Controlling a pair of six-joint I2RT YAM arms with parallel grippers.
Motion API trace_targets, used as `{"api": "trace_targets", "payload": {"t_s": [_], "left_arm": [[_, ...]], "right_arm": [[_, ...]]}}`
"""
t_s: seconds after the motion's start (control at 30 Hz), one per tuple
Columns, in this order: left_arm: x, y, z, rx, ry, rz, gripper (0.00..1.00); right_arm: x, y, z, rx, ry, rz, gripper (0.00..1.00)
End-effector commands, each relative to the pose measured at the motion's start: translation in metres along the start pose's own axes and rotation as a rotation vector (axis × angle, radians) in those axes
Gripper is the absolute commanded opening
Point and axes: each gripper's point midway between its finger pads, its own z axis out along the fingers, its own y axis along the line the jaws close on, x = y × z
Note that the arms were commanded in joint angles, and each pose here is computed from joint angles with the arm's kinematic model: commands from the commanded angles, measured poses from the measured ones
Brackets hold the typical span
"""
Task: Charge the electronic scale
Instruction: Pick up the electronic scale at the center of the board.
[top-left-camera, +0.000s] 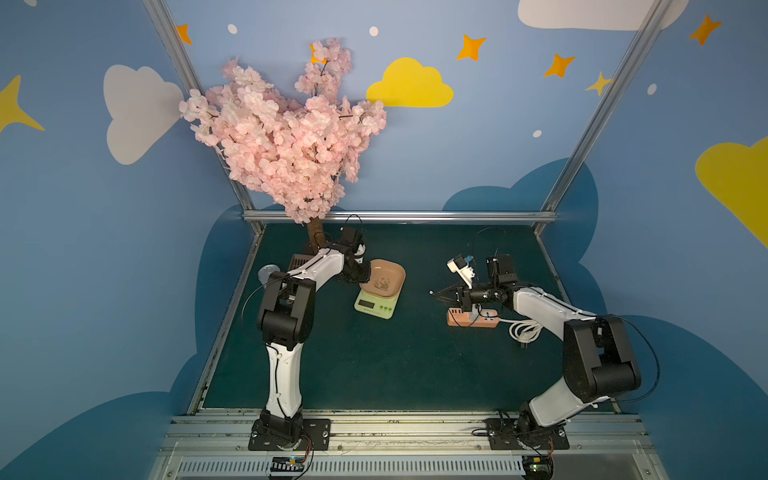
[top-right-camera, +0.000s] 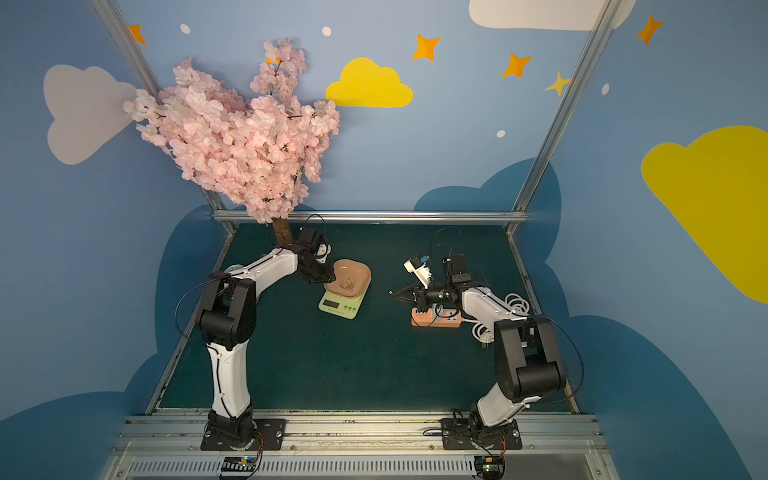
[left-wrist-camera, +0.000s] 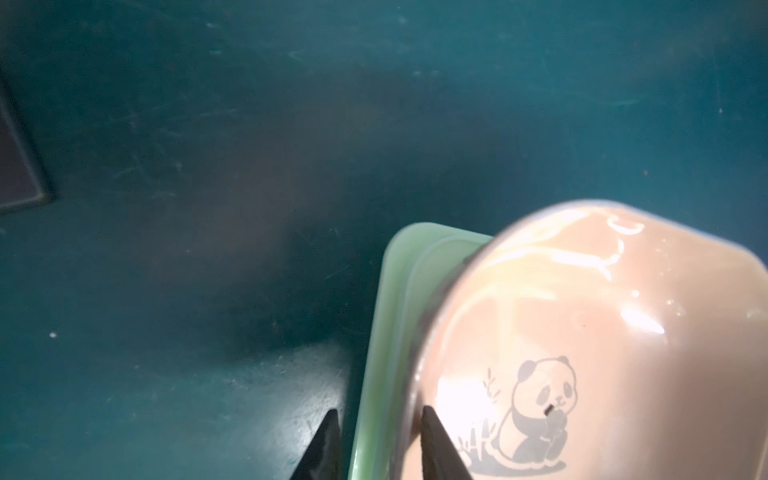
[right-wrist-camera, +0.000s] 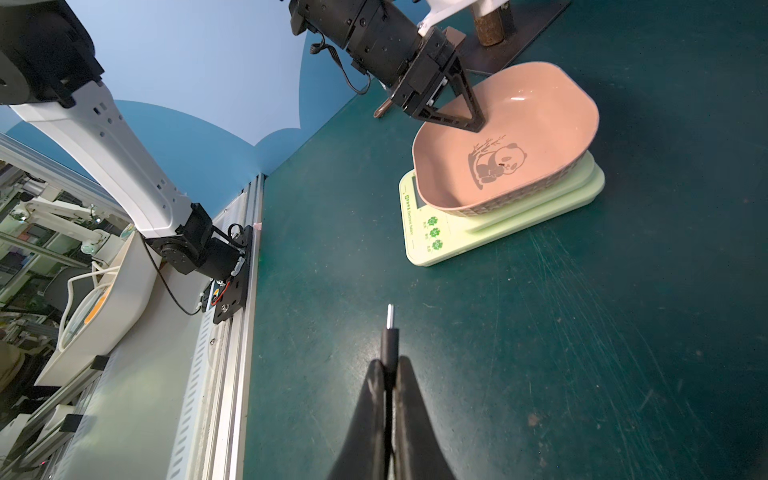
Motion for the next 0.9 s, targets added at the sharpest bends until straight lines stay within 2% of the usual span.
{"api": "trace_targets", "payload": {"t_s": [0.0,0.2,0.27,0.5,0.7,0.87], "left_arm": [[-0.001,-0.005,0.002,0.034,0.004,0.007,0.19],[-0.005,-0.017,-0.011,0.098,-0.046,-0.037,0.06],[-0.006,-0.028,-0.020,0.156,-0.072,-0.064,0.03],[-0.013,-0.058,-0.050,0.342,-0.168,-0.136,0.03],[-0.020,-0.078,-0.080,0.459,-0.245,-0.096,0.03],[-0.026,-0.083,-0.096,0.478,-0.289,-0.070,0.03]], "right_arm": [[-0.003,0.000,0.002,-0.011,0.008,-0.003,0.00],[-0.005,-0.001,0.001,-0.002,0.009,0.019,0.00],[-0.007,-0.004,0.001,0.004,0.008,0.039,0.00],[-0.010,0.001,0.001,-0.021,0.010,0.111,0.00],[-0.009,0.010,-0.001,-0.050,0.025,0.189,0.00],[-0.003,0.018,0.003,-0.107,0.059,0.266,0.00]]}}
